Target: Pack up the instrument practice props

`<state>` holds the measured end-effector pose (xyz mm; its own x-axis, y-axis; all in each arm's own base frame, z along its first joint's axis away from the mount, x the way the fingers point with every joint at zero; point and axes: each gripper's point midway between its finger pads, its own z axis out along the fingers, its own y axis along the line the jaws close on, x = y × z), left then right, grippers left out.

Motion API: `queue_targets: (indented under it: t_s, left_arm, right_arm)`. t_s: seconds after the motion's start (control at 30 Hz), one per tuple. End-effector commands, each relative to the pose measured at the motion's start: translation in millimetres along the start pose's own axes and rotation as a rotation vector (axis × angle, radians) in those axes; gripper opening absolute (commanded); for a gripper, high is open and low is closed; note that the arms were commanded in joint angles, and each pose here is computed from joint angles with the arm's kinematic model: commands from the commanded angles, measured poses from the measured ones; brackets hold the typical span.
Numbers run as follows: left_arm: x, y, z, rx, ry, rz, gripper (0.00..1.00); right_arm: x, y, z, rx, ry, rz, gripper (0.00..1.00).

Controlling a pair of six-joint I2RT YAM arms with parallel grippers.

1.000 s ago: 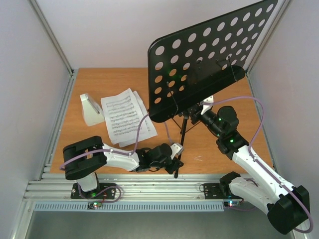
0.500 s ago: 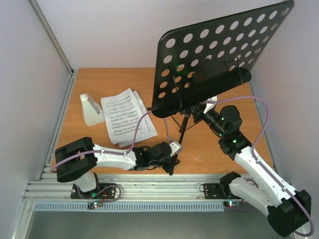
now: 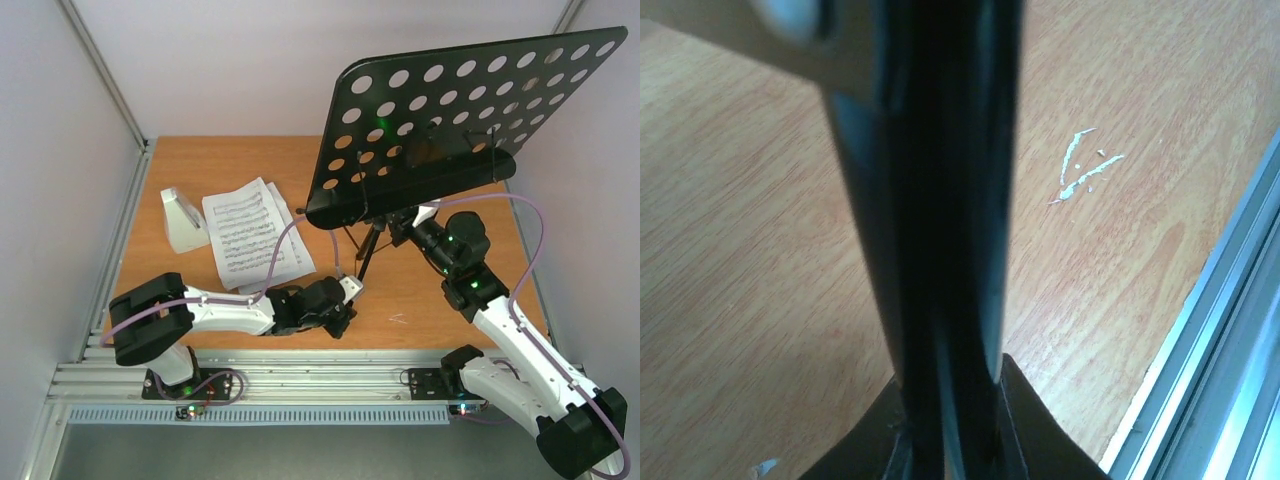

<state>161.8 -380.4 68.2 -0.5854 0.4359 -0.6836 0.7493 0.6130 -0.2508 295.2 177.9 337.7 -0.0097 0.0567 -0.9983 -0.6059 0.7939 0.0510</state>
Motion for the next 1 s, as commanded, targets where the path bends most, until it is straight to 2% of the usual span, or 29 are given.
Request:
queue_targets:
  t_s: [0.0, 0.43, 0.77, 0.97]
  left_arm:
    - [-128.7, -35.6, -48.1, 0.089, -0.428, 0.133, 0.01]
    - [-155.9, -38.4, -64.8, 0.228, -0.445, 0.082, 0.0]
    - [-159.7, -38.0, -65.4, 0.248, -0.459, 0.117, 0.0]
    - [-143.5, -31.6, -55.3, 0.248, -0.45, 0.127, 0.0]
  right_arm:
    - [31.9, 21.2, -3.4, -0.107, 0.137, 0.091, 0.01]
    - [48.7, 29.4, -11.5, -0.145, 0.226, 0.021, 0.01]
    - [56.1, 29.2, -16.4, -0.138, 0.28, 0.031, 0.02]
    - [54.3, 24.9, -18.7, -0.106, 0.268, 0.054, 0.16]
